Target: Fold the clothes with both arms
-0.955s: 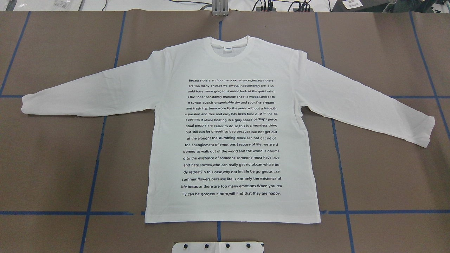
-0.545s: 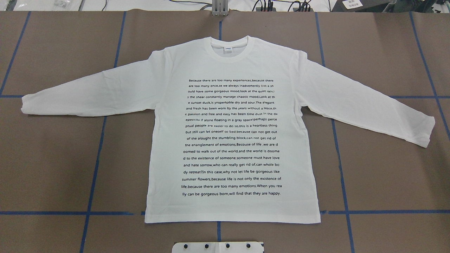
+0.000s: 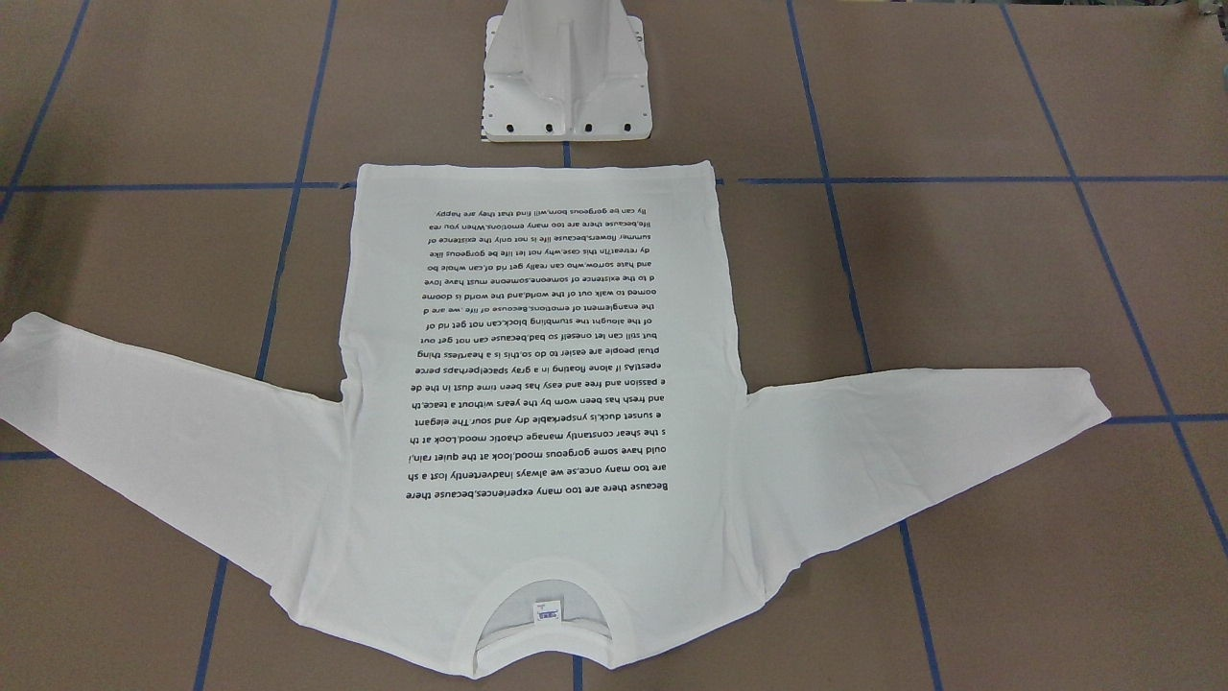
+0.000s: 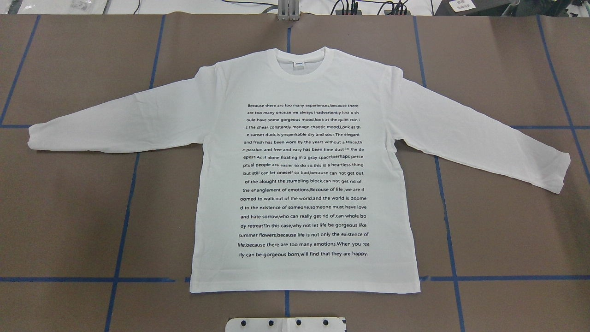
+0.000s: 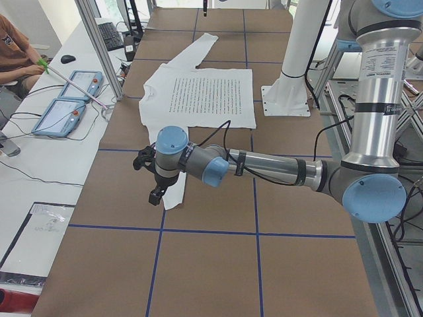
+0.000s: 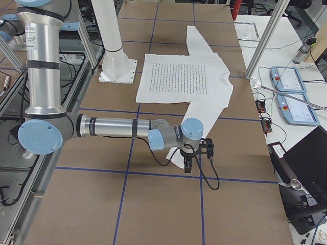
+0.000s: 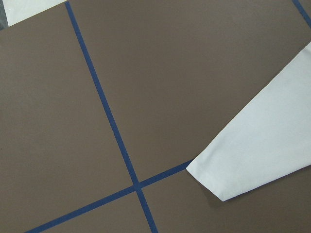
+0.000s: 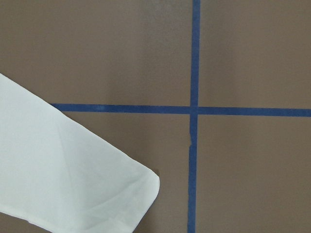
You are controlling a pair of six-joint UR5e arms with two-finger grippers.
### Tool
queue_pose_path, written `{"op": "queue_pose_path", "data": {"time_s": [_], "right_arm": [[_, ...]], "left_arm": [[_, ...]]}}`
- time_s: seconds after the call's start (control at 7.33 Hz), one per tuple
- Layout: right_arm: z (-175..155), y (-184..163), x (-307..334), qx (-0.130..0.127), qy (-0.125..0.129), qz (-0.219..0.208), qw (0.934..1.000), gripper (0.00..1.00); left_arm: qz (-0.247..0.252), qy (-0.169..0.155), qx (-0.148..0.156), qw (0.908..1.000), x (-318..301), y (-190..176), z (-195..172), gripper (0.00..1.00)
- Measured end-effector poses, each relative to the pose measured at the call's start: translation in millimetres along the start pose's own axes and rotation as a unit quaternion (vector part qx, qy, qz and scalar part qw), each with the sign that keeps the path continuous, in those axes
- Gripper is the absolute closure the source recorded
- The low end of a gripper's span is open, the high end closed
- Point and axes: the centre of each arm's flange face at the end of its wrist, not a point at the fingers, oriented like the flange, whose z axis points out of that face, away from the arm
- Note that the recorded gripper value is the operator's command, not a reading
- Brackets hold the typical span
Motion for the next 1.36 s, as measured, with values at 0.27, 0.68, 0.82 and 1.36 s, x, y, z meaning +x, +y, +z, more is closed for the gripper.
{"op": "queue_pose_path", "data": {"time_s": [0.27, 0.68, 0.82, 1.36], "right_arm": [[32.4, -14.9, -15.4, -0.023, 0.001, 0.021, 0.9995, 0.08], [79.4, -23.6, -29.5, -0.019, -0.008, 0.076, 0.9969, 0.17], [92.3, -23.2, -29.6, -0.018, -0.011, 0.088, 0.9959, 0.21], [113.3, -17.3, -15.9, -0.027, -0.007, 0.106, 0.9939, 0.79]], "left_arm": [[0.005, 0.021, 0.004, 0.9998, 6.5, 1.6, -0.8, 0.00], [0.010, 0.028, 0.010, 0.9995, 9.0, 0.6, -0.1, 0.00], [0.011, 0.028, 0.011, 0.9995, 9.5, 0.1, -0.4, 0.00], [0.012, 0.028, 0.013, 0.9995, 10.5, -1.2, -1.4, 0.00]]}}
